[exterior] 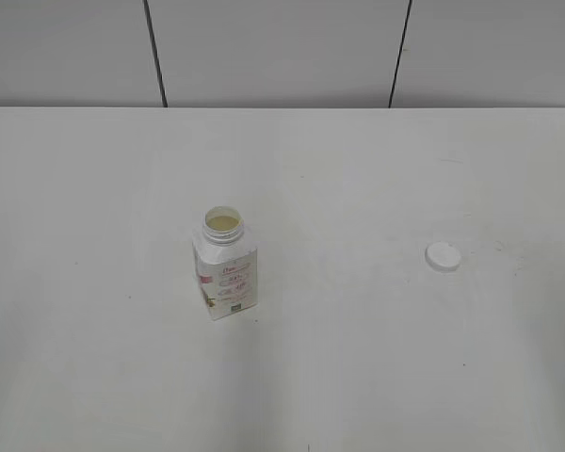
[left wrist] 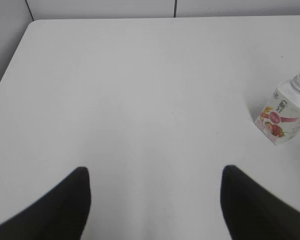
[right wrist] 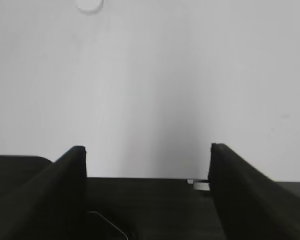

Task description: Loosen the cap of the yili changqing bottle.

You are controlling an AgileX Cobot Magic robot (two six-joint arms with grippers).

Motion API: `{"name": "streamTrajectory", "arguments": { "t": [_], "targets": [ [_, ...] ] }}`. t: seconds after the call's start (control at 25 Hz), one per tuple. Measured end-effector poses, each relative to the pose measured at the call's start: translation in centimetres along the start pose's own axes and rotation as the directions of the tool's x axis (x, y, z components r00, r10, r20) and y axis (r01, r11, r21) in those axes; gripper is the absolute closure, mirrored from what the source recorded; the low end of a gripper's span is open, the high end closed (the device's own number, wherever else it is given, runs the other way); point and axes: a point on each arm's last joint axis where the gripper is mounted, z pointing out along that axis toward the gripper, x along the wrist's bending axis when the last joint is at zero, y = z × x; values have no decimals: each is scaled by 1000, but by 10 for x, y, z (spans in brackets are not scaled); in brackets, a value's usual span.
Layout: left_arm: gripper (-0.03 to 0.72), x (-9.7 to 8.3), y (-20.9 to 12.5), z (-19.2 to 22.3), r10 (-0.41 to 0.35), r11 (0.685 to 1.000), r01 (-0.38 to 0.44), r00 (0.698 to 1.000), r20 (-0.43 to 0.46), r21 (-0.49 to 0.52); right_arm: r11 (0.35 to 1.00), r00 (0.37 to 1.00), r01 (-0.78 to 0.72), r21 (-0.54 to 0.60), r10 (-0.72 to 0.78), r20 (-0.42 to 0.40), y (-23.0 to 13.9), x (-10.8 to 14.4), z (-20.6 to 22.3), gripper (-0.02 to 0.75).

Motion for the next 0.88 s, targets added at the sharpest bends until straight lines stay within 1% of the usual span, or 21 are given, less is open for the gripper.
{"name": "streamTrajectory", "arguments": {
  "t": [0.12,0.32,0.64,0.8,0.88],
  "targets": [
    [189,0,-1,-2,4,1000,-4,1000,6,-12,998,1000,4,-66,-3,7,-6,1,-9,146],
    [189,0,-1,-2,26,1000,-26,998,52,-14,985,1000,12,-175,-9,19,-16,2,-23,146],
    [189,0,-1,-2,28,1000,-27,998,55,-15,943,999,24,-331,-14,35,-35,5,-41,146],
    [189,0,-1,-2,28,1000,-27,998,55,-15,924,999,29,-382,-15,40,-41,6,-46,146],
    [189,0,-1,-2,28,1000,-27,998,55,-15,922,999,29,-387,-15,41,-42,6,-47,146]
  ]
}}
